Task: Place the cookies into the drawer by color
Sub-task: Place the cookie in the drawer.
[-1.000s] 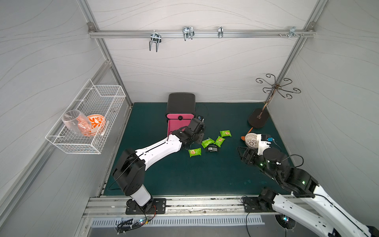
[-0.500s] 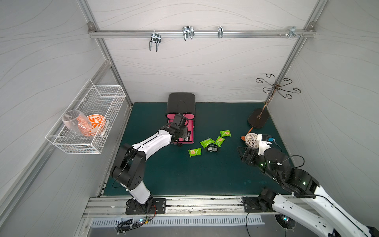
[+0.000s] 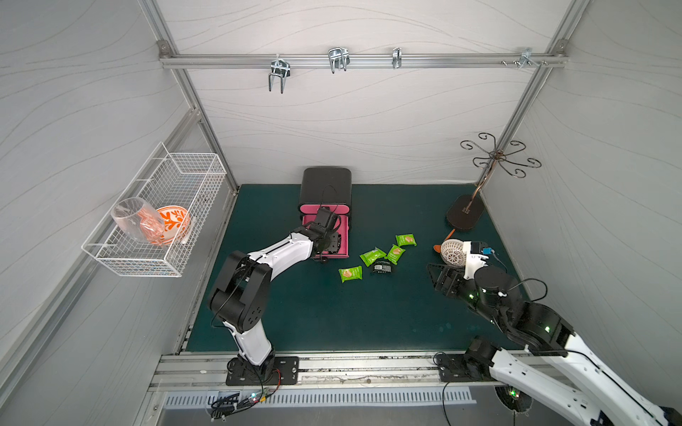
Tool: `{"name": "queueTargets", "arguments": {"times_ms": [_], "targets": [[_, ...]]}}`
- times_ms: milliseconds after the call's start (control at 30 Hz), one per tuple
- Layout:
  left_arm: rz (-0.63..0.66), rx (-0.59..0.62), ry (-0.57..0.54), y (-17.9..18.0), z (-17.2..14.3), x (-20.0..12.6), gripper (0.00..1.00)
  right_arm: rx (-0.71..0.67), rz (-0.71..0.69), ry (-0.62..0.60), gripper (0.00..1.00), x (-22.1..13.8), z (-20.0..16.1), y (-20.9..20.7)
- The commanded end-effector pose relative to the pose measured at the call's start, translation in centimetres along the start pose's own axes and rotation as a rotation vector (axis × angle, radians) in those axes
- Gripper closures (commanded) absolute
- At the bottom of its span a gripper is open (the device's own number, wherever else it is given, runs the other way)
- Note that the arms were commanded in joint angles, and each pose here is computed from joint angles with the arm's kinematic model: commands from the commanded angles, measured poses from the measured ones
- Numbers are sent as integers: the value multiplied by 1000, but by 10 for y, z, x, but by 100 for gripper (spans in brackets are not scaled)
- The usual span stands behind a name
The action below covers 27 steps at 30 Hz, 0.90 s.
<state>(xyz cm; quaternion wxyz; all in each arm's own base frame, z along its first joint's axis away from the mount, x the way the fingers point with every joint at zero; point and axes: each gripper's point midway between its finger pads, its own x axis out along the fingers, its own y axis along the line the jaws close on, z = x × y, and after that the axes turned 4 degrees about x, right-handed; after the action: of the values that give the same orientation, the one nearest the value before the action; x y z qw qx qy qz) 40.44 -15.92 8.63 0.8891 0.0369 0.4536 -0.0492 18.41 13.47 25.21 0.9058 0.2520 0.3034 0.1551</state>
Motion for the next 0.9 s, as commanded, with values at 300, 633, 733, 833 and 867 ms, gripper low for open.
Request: {"name": "queueTargets", "arguments": {"times_ms": [300, 633, 733, 833, 867], "targets": [[58, 13, -33, 11, 14, -3, 47, 11, -3, -10, 24, -1, 5, 2], [-75, -65, -136, -1, 34, -49, 31, 14, -3, -6, 23, 0, 3, 2], [-117, -80, -167, -6, 39, -64, 27, 19, 0, -3, 24, 1, 3, 2], [-123, -78, -160, -5, 37, -65, 26, 23, 2, -1, 24, 1, 2, 3], [-115, -64, -148, -6, 34, -59, 26, 22, 3, 0, 24, 2, 2, 3]]}}
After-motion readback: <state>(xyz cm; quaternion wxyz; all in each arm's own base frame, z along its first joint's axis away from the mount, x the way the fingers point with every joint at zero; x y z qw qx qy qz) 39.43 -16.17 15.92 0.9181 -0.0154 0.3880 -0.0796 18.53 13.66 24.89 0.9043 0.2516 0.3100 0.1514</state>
